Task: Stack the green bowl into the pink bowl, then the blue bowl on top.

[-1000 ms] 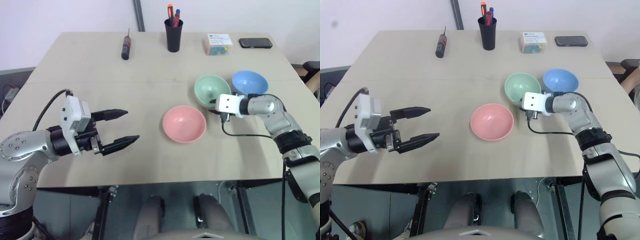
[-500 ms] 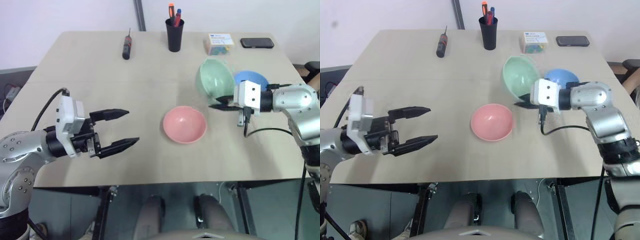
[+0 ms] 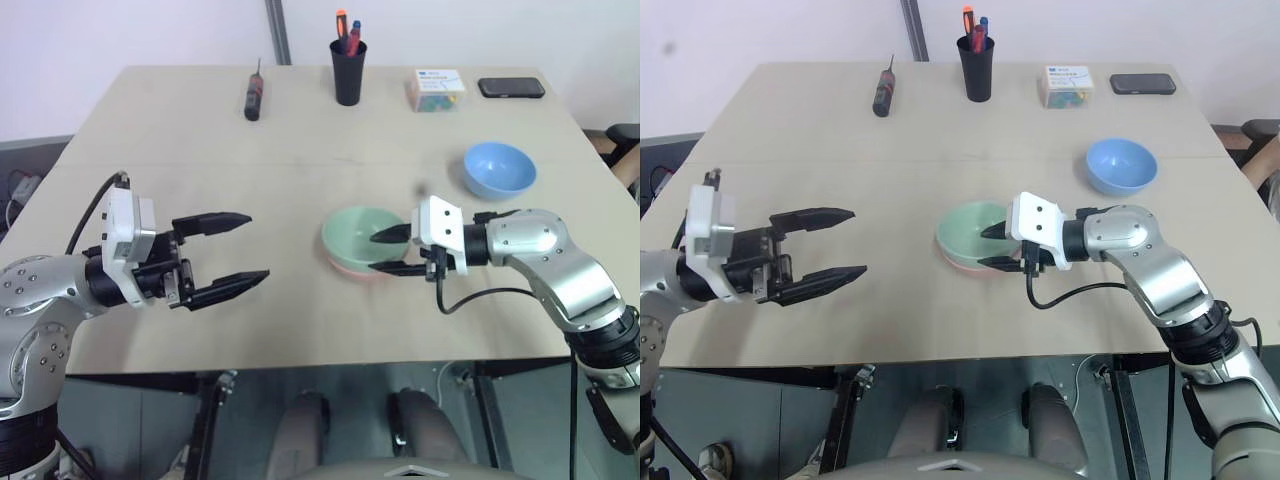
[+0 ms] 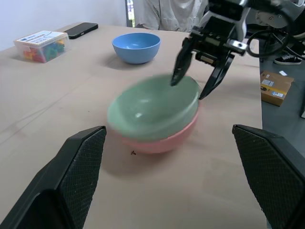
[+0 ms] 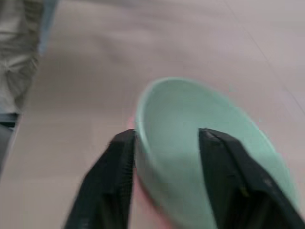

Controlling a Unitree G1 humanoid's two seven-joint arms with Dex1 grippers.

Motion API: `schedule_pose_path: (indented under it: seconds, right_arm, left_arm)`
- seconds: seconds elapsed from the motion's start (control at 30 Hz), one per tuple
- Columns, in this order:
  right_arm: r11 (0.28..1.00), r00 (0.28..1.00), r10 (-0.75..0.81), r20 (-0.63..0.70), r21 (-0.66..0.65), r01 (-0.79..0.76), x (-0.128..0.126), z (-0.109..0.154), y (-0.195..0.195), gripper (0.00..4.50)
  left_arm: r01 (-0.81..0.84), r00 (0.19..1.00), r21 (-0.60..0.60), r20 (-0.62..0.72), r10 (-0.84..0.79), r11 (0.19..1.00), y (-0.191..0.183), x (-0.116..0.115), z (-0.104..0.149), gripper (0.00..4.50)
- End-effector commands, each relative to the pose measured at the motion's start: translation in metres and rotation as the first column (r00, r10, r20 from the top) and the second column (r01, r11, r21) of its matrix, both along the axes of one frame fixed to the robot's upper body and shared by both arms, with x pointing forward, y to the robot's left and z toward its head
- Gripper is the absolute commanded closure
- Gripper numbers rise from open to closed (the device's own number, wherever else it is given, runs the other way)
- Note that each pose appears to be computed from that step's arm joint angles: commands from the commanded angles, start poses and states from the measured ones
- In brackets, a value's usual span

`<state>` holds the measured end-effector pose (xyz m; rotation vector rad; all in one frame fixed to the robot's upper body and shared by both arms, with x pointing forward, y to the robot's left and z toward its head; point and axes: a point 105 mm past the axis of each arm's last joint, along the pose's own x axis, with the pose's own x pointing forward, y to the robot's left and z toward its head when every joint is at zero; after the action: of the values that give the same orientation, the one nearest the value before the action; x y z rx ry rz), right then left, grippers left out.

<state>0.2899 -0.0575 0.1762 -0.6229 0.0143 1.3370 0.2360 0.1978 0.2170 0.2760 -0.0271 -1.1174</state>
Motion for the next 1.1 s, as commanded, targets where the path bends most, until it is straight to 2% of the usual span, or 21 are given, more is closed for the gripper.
schedule_pose_path:
  seconds: [0.03,0.1,0.17,0.23,0.33,0.4,0.5,0.63,0.67,0.77,0.83,0.9,0.97,1.0,1.1]
  right_arm:
    - [0.971,0.996,-0.084,0.003,0.226,0.082,0.004,0.041,-0.005,0.88]
    - [0.937,0.982,-0.187,0.019,0.304,0.173,0.015,0.069,-0.027,0.04]
    - [0.921,0.942,-0.324,0.085,0.256,0.293,0.033,0.076,-0.062,0.04]
    - [0.91,0.912,-0.39,0.13,0.203,0.361,0.044,0.074,-0.081,0.04]
    - [0.833,0.807,-0.548,0.22,0.058,0.55,0.085,0.049,-0.131,0.04]
    - [0.799,0.776,-0.588,0.23,0.015,0.601,0.103,0.034,-0.147,0.04]
    - [0.748,0.733,-0.651,0.198,0.006,0.663,0.131,0.013,-0.156,0.04]
    - [0.704,0.693,-0.7,0.171,-0.001,0.711,0.151,-0.003,-0.158,0.04]
    - [0.704,0.694,-0.701,0.162,-0.001,0.711,0.153,-0.004,-0.156,0.56]
    - [0.716,0.706,-0.691,0.152,0.012,0.698,0.157,-0.003,-0.152,1.56]
    - [0.727,0.717,-0.682,0.146,0.02,0.687,0.157,-0.001,-0.149,2.4]
    - [0.732,0.722,-0.677,0.14,0.024,0.681,0.157,-0.001,-0.148,3.43]
    - [0.734,0.725,-0.675,0.14,0.025,0.679,0.157,-0.001,-0.147,4.25]
    - [0.738,0.728,-0.67,0.144,0.024,0.675,0.157,-0.001,-0.147,4.47]
    - [0.772,0.754,-0.63,0.187,0.038,0.635,0.152,0.015,-0.145,4.47]
  left_arm:
    - [0.019,1.0,0.003,0.024,-0.019,1.0,-0.004,-0.001,0.004,0.0]
    - [0.018,0.999,-0.004,0.033,-0.018,1.0,-0.007,0.002,0.006,0.0]
    - [0.02,0.999,-0.01,0.05,-0.019,1.0,-0.012,0.004,0.008,0.0]
    - [0.021,0.998,-0.01,0.063,-0.021,1.0,-0.014,0.006,0.01,0.0]
    - [0.087,0.994,-0.009,0.068,-0.087,0.996,-0.025,0.003,0.014,0.0]
    - [0.11,0.991,-0.015,0.074,-0.109,0.994,-0.029,0.003,0.019,0.0]
    - [0.122,0.988,-0.009,0.101,-0.121,0.992,-0.033,0.004,0.026,0.0]
    - [0.122,0.986,-0.006,0.116,-0.121,0.992,-0.036,0.004,0.03,0.0]
    - [0.12,0.986,-0.005,0.119,-0.119,0.993,-0.037,0.003,0.031,0.0]
    - [0.107,0.987,-0.005,0.123,-0.106,0.994,-0.036,0.001,0.033,0.0]
    - [0.101,0.987,-0.007,0.124,-0.099,0.995,-0.035,0.0,0.033,0.0]
    - [0.097,0.988,-0.008,0.122,-0.096,0.995,-0.036,-0.001,0.033,0.0]
    - [0.096,0.988,-0.009,0.12,-0.094,0.995,-0.036,-0.001,0.032,0.0]
    - [0.094,0.989,-0.009,0.119,-0.092,0.996,-0.035,-0.001,0.032,0.0]
    - [0.085,0.99,-0.012,0.116,-0.083,0.996,-0.034,0.001,0.032,0.0]
